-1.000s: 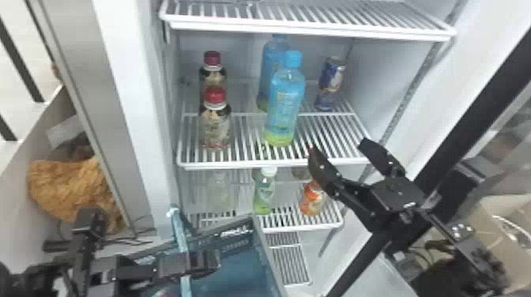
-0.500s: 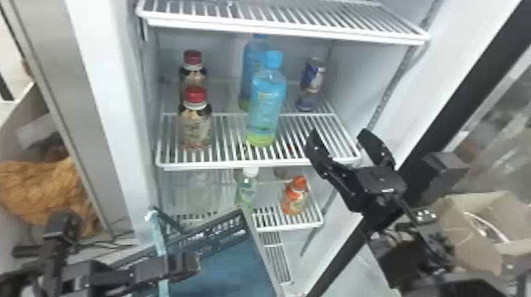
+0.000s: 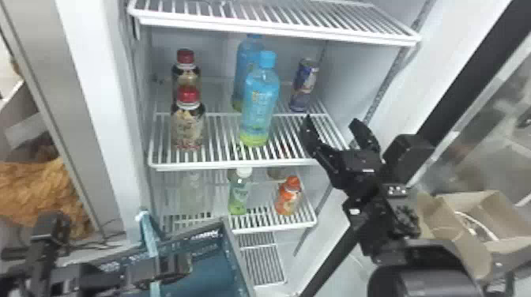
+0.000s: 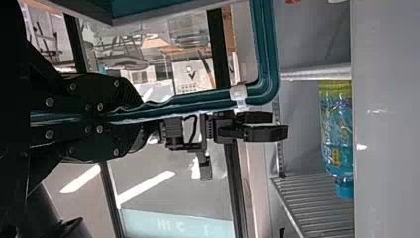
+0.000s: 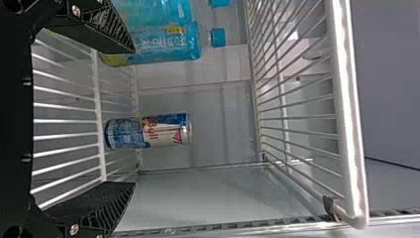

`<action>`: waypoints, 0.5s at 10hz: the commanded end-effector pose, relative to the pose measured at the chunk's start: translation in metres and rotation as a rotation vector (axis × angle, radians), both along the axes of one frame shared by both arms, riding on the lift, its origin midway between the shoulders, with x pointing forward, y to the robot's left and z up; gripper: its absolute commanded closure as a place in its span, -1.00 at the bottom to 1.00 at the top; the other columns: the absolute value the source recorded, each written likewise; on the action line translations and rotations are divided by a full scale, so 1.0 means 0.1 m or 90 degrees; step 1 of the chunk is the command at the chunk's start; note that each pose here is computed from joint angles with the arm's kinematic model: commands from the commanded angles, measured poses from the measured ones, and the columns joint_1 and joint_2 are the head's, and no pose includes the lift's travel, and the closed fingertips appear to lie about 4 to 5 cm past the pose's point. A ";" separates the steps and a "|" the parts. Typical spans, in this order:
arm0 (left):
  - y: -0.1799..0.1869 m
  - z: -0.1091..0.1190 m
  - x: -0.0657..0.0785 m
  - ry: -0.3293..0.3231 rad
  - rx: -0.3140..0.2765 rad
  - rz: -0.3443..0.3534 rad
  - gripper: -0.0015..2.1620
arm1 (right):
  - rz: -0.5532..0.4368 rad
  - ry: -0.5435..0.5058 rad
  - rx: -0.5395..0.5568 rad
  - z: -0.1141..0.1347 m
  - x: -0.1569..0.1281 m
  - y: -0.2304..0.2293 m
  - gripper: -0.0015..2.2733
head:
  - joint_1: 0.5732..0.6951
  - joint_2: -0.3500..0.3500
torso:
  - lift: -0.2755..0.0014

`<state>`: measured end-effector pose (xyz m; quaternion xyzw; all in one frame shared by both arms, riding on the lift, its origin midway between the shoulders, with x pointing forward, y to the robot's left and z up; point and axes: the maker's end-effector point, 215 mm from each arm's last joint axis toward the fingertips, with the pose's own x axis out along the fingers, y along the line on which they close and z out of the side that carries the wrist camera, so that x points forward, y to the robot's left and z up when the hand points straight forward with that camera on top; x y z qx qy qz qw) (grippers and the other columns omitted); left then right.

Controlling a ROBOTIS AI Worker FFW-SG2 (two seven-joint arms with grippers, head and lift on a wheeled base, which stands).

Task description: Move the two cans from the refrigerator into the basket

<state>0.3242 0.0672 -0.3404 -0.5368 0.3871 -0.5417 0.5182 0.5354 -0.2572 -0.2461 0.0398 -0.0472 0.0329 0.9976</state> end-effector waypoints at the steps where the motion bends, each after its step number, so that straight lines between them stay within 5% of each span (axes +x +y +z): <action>1: 0.00 0.00 0.00 -0.001 0.001 0.000 0.10 | -0.008 -0.002 -0.006 0.00 0.18 -0.04 -0.90 | 1.00 -0.70 | 0.81; 5: -0.01 0.00 0.01 0.000 0.001 -0.003 0.10 | -0.021 0.008 -0.022 -0.08 0.62 -0.13 -0.90 | 1.00 -0.69 | 0.81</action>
